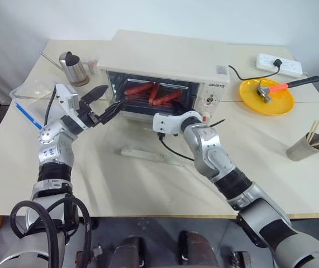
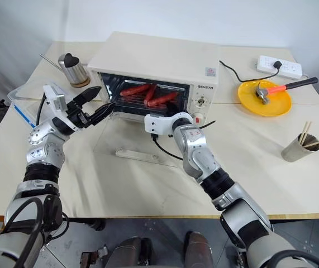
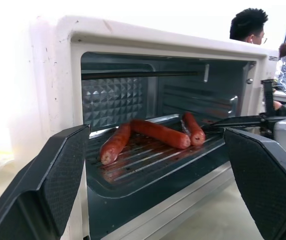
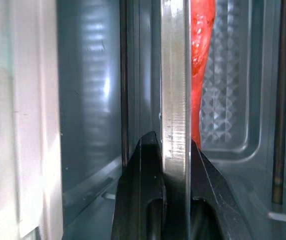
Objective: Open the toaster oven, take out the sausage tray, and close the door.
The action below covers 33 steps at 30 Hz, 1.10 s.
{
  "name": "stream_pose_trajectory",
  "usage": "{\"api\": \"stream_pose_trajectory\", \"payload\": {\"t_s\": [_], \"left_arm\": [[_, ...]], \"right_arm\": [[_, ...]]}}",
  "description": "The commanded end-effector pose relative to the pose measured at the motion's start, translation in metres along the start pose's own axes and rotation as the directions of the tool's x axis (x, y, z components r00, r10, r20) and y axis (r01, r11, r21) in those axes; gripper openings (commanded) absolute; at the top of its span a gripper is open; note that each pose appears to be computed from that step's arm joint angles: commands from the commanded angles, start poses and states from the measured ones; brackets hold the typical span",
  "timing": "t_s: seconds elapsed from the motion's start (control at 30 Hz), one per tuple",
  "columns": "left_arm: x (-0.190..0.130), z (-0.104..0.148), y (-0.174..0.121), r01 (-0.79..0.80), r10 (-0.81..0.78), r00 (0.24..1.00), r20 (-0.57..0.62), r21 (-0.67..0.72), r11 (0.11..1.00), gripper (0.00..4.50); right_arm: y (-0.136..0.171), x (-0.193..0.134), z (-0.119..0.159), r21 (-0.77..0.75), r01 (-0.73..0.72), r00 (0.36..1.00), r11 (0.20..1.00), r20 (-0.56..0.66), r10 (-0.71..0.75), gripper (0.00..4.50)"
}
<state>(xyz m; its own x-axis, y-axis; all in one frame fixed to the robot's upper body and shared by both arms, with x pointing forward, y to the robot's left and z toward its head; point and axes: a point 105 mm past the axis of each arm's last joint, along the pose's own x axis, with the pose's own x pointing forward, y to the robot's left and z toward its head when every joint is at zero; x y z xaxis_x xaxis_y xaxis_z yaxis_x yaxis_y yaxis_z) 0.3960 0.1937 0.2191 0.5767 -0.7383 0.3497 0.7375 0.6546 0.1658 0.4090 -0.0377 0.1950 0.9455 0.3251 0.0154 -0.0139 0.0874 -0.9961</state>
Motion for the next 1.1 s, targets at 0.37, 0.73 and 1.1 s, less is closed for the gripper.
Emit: {"api": "stream_pose_trajectory", "payload": {"t_s": [0.37, 0.73, 1.1], "left_arm": [[0.007, 0.014, 0.008, -0.006, 0.006, 1.0, 0.015, 0.031, 1.0, 4.5], [0.008, 0.016, 0.011, 0.006, -0.006, 1.0, 0.003, 0.026, 1.0, 4.5], [0.005, 0.015, 0.013, 0.007, -0.007, 1.0, -0.013, 0.023, 1.0, 4.5]], "right_arm": [[0.022, -0.018, -0.004, -0.122, -0.016, 0.994, 0.992, 0.104, 0.029, 0.01], [0.032, -0.024, -0.008, -0.16, -0.001, 0.991, 0.987, 0.13, 0.023, 0.01], [0.036, -0.038, -0.015, -0.14, 0.04, 0.985, 0.989, 0.169, -0.016, 0.01]]}}
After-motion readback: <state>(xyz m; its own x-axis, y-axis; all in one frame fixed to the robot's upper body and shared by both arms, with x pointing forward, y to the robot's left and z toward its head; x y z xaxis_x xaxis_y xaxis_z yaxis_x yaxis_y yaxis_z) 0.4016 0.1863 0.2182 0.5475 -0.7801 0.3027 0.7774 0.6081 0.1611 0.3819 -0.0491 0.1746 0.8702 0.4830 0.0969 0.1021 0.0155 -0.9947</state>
